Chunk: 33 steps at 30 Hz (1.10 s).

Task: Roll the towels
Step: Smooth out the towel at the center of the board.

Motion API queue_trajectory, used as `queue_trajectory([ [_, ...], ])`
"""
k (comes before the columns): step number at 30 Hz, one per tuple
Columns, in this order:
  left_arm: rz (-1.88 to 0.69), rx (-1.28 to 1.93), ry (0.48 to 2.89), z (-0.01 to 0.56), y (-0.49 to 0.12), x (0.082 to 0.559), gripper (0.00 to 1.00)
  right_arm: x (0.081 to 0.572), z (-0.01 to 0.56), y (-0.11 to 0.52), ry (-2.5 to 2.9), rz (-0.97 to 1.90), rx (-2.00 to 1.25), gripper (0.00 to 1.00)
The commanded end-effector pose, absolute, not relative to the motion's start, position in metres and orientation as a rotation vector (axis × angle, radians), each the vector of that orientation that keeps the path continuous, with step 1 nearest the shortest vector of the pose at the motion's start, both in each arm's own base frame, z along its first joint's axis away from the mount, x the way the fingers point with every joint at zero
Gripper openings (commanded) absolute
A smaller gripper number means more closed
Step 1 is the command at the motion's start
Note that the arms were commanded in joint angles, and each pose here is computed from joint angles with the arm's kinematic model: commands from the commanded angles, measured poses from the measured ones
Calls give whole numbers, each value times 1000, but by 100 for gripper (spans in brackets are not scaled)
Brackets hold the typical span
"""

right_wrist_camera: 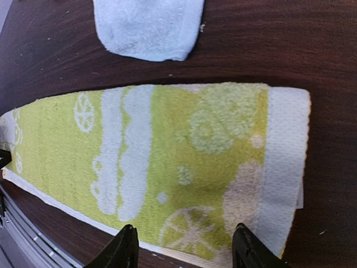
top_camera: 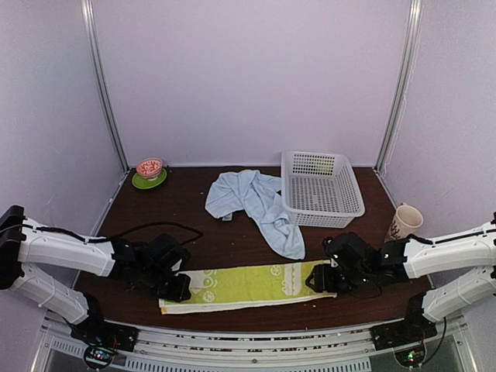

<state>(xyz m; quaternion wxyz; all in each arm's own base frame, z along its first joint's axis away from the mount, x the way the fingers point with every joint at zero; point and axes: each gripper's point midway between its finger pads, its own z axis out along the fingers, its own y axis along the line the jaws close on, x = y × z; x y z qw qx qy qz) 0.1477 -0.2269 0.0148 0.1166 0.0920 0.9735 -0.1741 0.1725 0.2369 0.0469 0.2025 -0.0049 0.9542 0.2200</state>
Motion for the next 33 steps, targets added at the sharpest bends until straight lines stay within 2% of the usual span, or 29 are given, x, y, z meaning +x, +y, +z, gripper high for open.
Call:
queue_trajectory([
  [1, -263, 255, 2950, -10, -181, 140, 0, 169, 16, 202, 2727, 413, 52, 57],
  [7, -231, 265, 2947, -11, -176, 145, 0, 162, 4, 192, 2767, 383, 75, 57],
  [12, -290, 323, 2891, 12, -186, 153, 1, 172, 38, 194, 2677, 437, 80, 62],
  [16, -389, 367, 2790, 55, -203, 166, 41, 180, 71, 190, 2601, 446, 96, 69],
  [17, -413, 374, 2764, 65, -207, 169, 48, 180, 74, 188, 2595, 440, 103, 69],
  [19, -448, 378, 2719, 83, -213, 175, 56, 179, 75, 182, 2592, 428, 127, 70],
  [23, -467, 358, 2647, 102, -219, 187, 57, 171, 58, 177, 2626, 458, 194, 68],
  [33, -479, 297, 2573, 107, -229, 206, 53, 159, 24, 187, 2676, 606, 358, 61],
])
